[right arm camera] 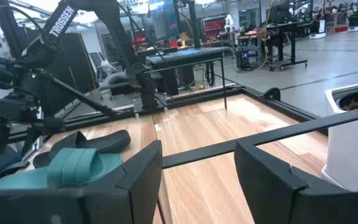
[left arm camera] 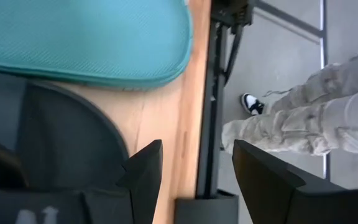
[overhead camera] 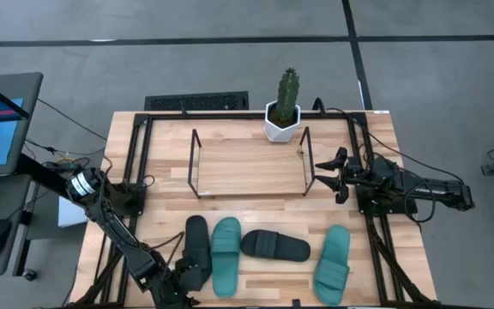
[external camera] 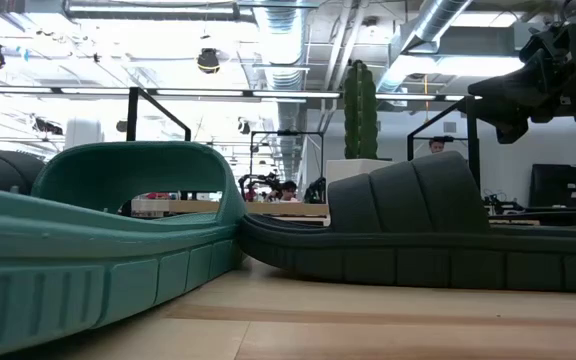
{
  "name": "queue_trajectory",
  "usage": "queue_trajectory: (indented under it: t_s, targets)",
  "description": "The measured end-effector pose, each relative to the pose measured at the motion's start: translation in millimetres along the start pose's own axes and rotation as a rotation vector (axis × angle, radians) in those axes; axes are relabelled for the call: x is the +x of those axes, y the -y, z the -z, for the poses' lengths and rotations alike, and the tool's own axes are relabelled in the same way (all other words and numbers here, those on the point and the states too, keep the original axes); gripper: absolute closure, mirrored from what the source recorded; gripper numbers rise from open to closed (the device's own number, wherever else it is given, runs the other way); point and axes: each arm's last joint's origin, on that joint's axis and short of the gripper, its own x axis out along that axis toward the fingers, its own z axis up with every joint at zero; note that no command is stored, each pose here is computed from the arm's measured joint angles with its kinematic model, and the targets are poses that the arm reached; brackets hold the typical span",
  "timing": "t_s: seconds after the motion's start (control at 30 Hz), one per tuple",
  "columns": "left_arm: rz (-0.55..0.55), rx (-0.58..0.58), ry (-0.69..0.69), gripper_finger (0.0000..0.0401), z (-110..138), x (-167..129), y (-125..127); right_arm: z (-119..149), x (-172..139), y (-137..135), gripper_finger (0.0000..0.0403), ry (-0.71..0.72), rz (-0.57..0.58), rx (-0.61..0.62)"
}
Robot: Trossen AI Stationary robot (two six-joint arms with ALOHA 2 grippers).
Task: Pick and place slides into the shelf
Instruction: Put the left black slipper on the shelf
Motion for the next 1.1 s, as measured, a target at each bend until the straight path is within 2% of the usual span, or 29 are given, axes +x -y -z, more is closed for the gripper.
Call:
queue_trajectory:
  t_s: [0.07,0.23,0.47,0.57,0.73,0.9,1.0,1.1]
  targets:
    - [0.019,-0.032,0.008,0.0216,-3.2,0.6,0.6,-0.1,0.0,0.0,0.0209,0.001,0.000,0.000]
    - [0.110,-0.255,0.052,0.0216,-17.0,2.0,4.6,-0.1,0.0,0.0,0.0211,0.001,0.000,0.000]
    - [0.190,-0.367,0.086,0.0216,-35.5,3.2,3.7,-0.1,0.0,0.0,0.0209,0.001,0.000,0.000]
    - [0.241,-0.373,0.079,0.0216,-40.7,3.0,5.4,-0.1,0.0,0.0,0.0209,0.001,0.000,0.000]
    - [0.421,-0.363,-0.050,0.0216,-53.1,0.9,10.4,-0.1,0.0,0.0,0.0211,0.000,0.000,0.000]
    - [0.550,-0.340,-0.152,0.0216,-72.9,-12.5,27.2,-0.1,0.0,0.0,0.0209,0.001,0.000,0.000]
    - [0.580,-0.323,-0.201,0.0216,-90.7,-27.8,36.5,-0.1,0.0,0.0,0.0209,0.001,0.000,0.000]
    - [0.515,-0.296,-0.259,0.0216,-108.7,-48.9,41.6,-0.1,0.0,0.0,0.0210,0.001,0.000,0.000]
